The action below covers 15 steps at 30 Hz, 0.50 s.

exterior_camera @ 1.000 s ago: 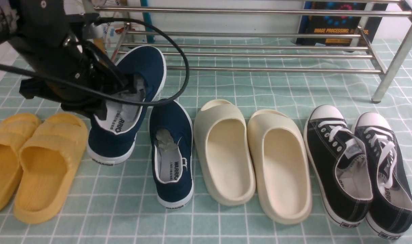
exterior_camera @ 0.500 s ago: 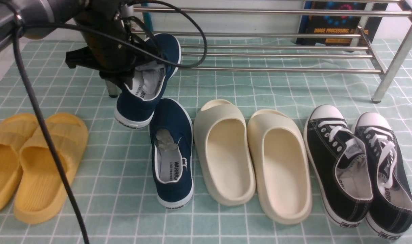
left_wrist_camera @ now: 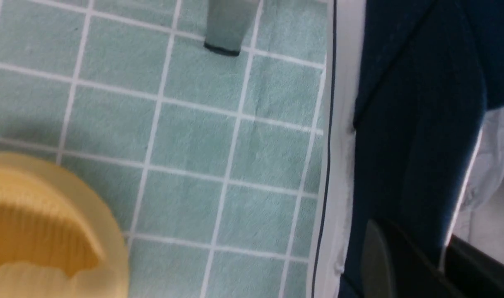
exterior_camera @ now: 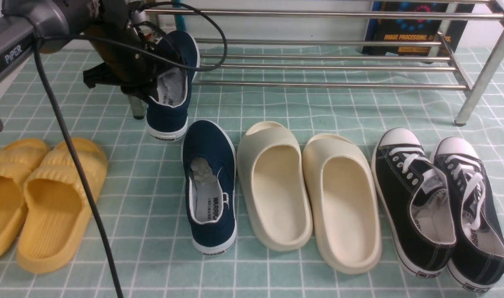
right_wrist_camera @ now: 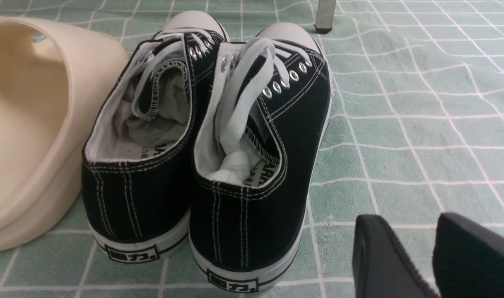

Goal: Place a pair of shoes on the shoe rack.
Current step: Use the left arm to put a shoe into the shoe rack

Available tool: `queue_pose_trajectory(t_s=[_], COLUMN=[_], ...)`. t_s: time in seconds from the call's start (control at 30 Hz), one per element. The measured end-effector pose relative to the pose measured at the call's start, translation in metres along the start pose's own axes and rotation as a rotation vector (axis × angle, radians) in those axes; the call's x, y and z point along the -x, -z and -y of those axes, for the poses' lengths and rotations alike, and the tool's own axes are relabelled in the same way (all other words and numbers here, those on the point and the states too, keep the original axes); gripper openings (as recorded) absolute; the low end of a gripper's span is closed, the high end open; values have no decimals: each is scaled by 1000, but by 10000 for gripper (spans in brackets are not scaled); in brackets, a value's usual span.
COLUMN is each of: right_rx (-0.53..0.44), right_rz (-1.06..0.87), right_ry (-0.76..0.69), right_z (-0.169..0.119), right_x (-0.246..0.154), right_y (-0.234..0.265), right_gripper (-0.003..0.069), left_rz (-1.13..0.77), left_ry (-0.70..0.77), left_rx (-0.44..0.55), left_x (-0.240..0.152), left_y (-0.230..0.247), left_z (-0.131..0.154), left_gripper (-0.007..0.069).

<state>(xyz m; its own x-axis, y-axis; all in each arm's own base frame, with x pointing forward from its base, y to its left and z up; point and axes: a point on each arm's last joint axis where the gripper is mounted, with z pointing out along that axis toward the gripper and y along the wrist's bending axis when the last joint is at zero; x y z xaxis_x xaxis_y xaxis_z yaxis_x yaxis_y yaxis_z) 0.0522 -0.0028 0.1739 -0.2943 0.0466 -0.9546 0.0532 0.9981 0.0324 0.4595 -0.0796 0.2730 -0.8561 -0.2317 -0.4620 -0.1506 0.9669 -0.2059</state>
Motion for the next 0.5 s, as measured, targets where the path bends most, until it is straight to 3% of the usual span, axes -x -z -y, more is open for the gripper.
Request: queue_pose_trajectory(t_s=[0.5], right_rx=[0], right_rz=[0], right_ry=[0], right_z=[0], right_x=[0], right_y=[0], right_gripper=[239], left_rz=[211], left_ry=[17], left_rx=[-105], left_x=[19], left_y=[-9], left_z=[9], left_gripper=[20])
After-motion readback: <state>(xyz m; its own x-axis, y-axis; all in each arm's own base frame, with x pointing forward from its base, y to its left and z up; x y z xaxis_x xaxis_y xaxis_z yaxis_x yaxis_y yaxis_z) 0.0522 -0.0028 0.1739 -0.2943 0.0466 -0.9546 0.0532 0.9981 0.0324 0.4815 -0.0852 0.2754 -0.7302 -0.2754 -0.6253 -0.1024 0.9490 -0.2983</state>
